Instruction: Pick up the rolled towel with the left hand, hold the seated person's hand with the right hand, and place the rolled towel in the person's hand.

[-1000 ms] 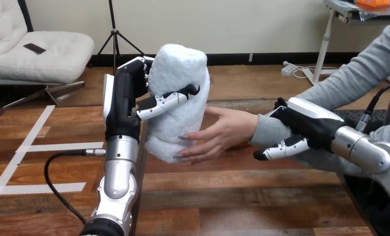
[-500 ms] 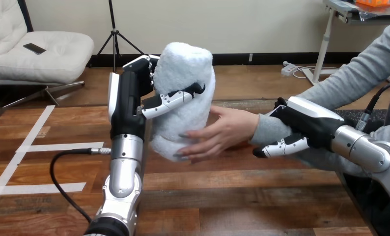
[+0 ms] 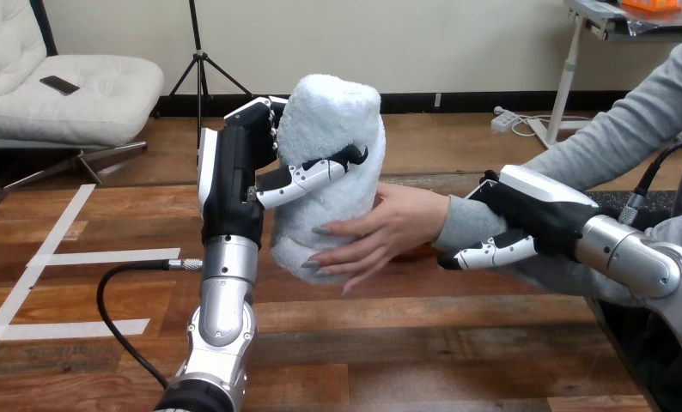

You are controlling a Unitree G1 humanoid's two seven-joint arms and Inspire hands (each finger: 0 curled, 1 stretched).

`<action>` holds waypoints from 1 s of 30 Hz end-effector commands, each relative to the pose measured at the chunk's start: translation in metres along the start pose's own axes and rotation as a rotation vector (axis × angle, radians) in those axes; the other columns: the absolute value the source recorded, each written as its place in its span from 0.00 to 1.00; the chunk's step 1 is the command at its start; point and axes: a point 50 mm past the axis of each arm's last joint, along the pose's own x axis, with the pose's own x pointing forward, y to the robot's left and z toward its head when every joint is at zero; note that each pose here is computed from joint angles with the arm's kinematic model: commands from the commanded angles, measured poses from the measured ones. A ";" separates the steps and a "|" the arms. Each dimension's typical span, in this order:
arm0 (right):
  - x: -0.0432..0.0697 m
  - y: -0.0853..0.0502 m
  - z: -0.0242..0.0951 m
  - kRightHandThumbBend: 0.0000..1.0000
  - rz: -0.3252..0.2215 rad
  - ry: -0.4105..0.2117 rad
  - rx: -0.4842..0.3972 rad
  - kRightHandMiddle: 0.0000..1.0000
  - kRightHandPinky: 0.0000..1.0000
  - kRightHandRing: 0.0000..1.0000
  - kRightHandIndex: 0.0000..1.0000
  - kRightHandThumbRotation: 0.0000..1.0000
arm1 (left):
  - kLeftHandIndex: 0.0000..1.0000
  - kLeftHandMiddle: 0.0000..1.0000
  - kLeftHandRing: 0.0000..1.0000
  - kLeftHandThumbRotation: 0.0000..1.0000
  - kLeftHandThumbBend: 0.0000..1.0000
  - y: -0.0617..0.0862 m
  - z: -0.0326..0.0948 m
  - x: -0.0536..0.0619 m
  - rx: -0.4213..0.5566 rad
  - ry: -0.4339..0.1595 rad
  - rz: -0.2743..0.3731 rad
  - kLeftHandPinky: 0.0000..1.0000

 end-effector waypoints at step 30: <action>0.020 -0.025 0.043 0.66 -0.079 -0.170 -0.030 0.36 0.27 0.30 0.38 0.45 | 0.41 0.40 0.37 0.00 0.62 -0.020 0.035 0.031 -0.089 -0.146 -0.012 0.33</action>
